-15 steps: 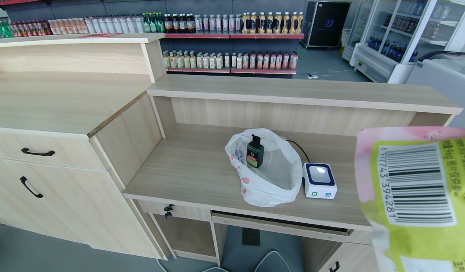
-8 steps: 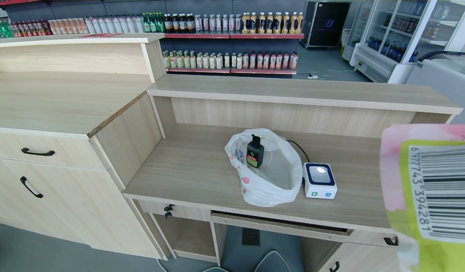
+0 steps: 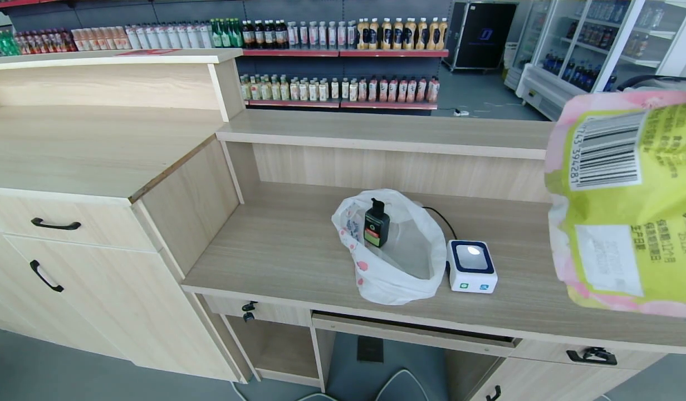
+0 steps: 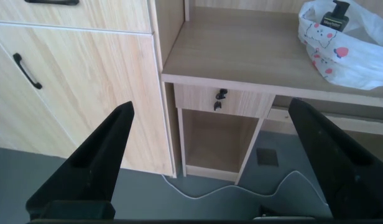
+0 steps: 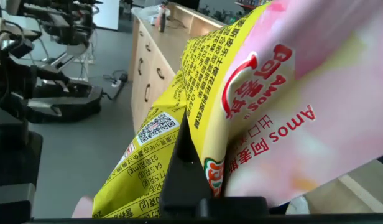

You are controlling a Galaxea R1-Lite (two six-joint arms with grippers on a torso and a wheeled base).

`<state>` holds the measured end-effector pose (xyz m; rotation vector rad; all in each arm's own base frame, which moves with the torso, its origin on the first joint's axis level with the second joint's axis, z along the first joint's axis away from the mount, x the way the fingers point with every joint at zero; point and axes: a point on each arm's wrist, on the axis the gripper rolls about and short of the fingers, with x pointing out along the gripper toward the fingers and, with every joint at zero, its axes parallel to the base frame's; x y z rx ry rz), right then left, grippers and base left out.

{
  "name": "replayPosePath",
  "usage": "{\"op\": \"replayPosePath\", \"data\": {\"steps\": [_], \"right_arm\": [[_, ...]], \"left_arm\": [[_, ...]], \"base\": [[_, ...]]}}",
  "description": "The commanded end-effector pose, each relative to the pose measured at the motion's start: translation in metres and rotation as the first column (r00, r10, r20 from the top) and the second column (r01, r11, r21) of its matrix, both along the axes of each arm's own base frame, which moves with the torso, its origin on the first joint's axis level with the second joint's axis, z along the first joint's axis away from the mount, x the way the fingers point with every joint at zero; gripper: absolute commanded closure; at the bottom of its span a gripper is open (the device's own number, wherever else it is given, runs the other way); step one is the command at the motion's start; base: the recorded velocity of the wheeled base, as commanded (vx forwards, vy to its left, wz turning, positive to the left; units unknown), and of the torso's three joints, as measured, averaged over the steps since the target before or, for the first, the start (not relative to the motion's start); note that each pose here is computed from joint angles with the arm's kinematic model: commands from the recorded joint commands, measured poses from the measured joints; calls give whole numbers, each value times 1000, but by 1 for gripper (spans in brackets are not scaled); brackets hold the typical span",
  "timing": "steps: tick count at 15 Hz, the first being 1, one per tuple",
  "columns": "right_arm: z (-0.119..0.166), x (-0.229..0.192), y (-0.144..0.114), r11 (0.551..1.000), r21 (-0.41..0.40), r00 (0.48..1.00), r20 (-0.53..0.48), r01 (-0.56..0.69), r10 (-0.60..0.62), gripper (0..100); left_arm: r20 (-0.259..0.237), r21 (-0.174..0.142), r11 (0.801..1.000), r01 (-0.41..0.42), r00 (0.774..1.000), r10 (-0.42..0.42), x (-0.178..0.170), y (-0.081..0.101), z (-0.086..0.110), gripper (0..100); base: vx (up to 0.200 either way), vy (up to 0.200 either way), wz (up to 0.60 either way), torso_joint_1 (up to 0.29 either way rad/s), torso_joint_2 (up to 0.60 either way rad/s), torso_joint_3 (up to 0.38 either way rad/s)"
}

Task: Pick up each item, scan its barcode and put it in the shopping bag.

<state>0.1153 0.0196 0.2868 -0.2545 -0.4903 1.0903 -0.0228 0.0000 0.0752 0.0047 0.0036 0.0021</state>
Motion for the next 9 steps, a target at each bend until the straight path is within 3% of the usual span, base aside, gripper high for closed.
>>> {"op": "replayPosePath", "data": {"steps": [1,3,4,6,9], "right_arm": [[-5,17,-29,975,-7,975,-6,222,-222,100],[-2,22,-40,952,-3,951,26,307,-307,100],[-6,22,-51,914,7,913,41,405,-405,100],[-18,21,-63,830,29,831,-8,556,-556,100],[-29,31,-71,752,29,751,-99,658,-653,100]], "left_arm": [[1,0,1000,-1,1000,1,0,0,0,0],[1,0,1000,-1,1000,1,0,0,0,0],[1,0,1000,-1,1000,1,0,0,0,0],[1,0,1000,-1,1000,1,0,0,0,0],[1,0,1000,-1,1000,1,0,0,0,0]], "base": [[0,0,0,0,0,0],[0,0,0,0,0,0],[0,0,0,0,0,0],[0,0,0,0,0,0],[0,0,0,0,0,0]]}}
